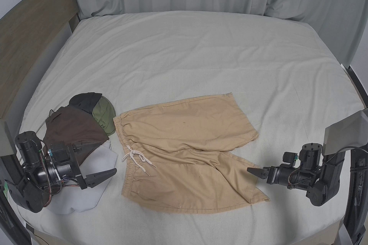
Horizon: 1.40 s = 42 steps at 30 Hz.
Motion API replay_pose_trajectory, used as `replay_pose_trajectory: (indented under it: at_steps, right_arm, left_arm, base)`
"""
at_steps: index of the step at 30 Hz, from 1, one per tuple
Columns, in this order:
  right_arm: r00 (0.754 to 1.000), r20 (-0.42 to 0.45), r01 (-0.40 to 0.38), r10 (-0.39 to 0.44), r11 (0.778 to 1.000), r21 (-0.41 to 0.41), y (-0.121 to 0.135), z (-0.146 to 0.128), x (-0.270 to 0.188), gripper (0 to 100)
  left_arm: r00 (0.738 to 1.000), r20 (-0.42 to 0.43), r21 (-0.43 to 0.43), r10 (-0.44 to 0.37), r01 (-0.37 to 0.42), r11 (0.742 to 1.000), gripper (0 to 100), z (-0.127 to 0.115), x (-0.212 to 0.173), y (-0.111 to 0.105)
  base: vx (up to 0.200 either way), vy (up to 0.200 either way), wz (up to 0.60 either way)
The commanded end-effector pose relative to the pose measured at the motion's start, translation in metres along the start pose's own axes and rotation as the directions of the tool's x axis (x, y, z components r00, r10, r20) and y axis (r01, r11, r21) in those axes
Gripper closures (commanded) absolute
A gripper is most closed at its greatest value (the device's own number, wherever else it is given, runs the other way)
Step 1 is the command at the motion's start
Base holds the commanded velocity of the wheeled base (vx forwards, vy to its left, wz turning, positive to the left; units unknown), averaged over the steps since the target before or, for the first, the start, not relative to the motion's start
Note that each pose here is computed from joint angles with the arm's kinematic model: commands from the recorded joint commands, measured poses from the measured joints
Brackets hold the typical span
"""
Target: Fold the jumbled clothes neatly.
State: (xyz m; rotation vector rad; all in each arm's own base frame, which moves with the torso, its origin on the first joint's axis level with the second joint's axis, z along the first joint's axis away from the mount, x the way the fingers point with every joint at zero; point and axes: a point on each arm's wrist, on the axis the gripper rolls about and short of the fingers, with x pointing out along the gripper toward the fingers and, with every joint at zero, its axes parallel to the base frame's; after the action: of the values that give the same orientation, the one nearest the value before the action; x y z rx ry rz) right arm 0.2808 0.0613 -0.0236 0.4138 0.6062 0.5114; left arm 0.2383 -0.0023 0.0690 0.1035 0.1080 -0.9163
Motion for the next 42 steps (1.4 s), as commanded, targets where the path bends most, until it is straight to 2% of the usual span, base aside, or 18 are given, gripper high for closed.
replay_pose_trajectory:
  at_steps: [1, 6, 18, 24, 33, 34, 42]
  right_arm:
    - [1.000, -0.007, 0.010, -0.010, 0.999, 0.038, -0.007, -0.004, 0.009, 0]
    - [1.000, 0.002, 0.006, -0.007, 0.997, 0.076, -0.006, -0.002, 0.011, 0]
    - [1.000, -0.010, 0.028, -0.027, 0.995, 0.092, -0.009, -0.007, 0.016, 0]
    - [1.000, 0.010, 0.013, -0.015, 0.988, 0.156, -0.008, -0.003, 0.020, 0]
    - [1.000, 0.013, 0.010, -0.012, 0.987, 0.162, -0.007, -0.002, 0.021, 0]
    - [1.000, 0.011, 0.006, -0.008, 0.987, 0.161, -0.007, -0.002, 0.022, 100]
    - [1.000, 0.013, 0.007, -0.009, 0.987, 0.160, -0.006, -0.002, 0.021, 100]
  left_arm:
    - [1.000, -0.001, 0.000, 0.002, -0.002, 1.000, 0, 0.000, 0.000, 0.000]
    - [1.000, 0.001, 0.001, 0.001, -0.001, 1.000, 0, 0.001, 0.000, 0.000]
    - [1.000, 0.002, 0.002, 0.002, -0.002, 1.000, 0, 0.001, -0.001, 0.000]
    - [1.000, 0.003, 0.003, 0.003, -0.003, 1.000, 0, 0.001, -0.001, 0.000]
    - [1.000, 0.003, 0.003, 0.003, -0.003, 1.000, 0, 0.001, -0.001, 0.000]
    - [1.000, 0.003, 0.003, 0.003, -0.003, 1.000, 0, 0.001, -0.001, 0.000]
    - [1.000, 0.003, 0.003, 0.003, -0.003, 1.000, 0, 0.001, -0.001, -0.001]
  base:
    - [0.000, 0.000, 0.00]
    - [0.000, 0.000, 0.00]
    - [0.000, 0.000, 0.00]
    - [0.000, 0.000, 0.00]
    - [0.000, 0.000, 0.00]
    - [0.000, 0.000, 0.00]
    - [0.000, 0.000, 0.00]
